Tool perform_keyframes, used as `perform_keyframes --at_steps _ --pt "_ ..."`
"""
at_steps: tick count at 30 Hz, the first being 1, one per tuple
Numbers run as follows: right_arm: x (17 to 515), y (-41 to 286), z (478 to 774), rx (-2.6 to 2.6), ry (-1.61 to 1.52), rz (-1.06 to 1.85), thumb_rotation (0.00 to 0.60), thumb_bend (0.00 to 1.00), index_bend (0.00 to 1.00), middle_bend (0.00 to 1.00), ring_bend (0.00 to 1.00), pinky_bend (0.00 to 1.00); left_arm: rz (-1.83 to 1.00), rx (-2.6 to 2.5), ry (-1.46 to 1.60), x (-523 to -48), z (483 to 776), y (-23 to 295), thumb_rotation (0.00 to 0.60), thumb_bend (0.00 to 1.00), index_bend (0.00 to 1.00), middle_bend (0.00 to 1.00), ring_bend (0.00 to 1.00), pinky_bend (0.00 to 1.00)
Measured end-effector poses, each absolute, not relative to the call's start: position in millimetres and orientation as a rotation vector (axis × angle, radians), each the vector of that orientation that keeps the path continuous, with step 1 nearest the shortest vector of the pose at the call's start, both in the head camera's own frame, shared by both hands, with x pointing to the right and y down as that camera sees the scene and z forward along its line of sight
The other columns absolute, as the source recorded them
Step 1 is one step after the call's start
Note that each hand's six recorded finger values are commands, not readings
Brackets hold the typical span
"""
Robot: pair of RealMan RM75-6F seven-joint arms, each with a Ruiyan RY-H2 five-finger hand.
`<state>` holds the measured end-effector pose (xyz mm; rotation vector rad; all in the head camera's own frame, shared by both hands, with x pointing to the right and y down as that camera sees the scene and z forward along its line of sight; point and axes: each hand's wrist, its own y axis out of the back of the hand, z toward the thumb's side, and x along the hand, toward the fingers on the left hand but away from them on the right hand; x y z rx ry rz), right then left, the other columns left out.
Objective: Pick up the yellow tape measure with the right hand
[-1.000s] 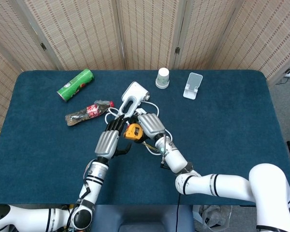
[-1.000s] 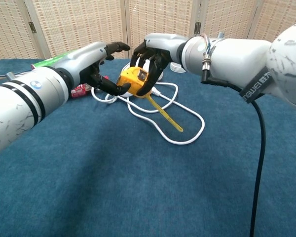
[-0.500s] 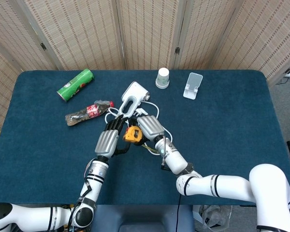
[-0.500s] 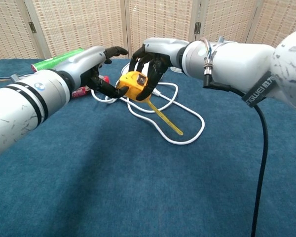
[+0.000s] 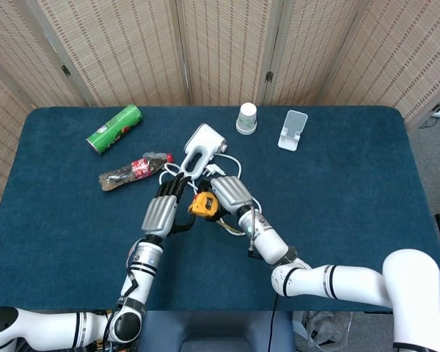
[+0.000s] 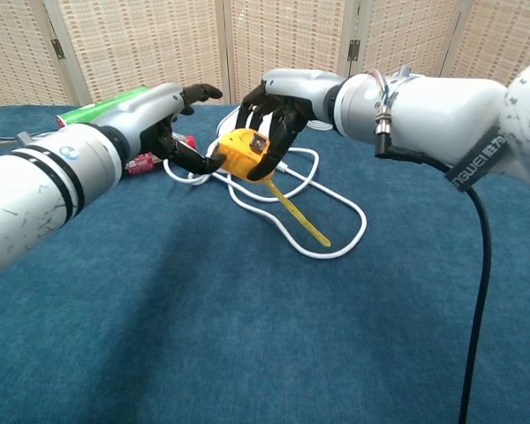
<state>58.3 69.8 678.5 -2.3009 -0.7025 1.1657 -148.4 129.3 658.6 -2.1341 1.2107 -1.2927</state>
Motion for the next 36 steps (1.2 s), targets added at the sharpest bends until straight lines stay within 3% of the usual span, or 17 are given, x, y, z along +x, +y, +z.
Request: perform_keyframes --at_steps 22,30,36 --pt "64.2 69.8 681.2 -2.287 -0.688 1.184 0.600 0.06 0.58 0.51 0.48 0.28 -1.330 -2.139 1.262 -165.1 661.7 123.2 0.588 0.47 0.01 0.00 0.00 0.00" --pt "66.6 68.7 681.9 -2.279 -0.688 1.195 0.600 0.06 0.58 0.51 0.49 0.28 -1.309 -2.186 1.313 -168.1 660.3 121.7 0.589 0.54 0.33 0.00 0.00 0.00" --pt "67.6 68.2 682.3 -2.275 -0.689 1.201 0.600 0.06 0.58 0.51 0.49 0.28 -1.295 -2.225 1.332 -167.0 660.8 122.8 0.590 0.54 0.49 0.00 0.00 0.00"
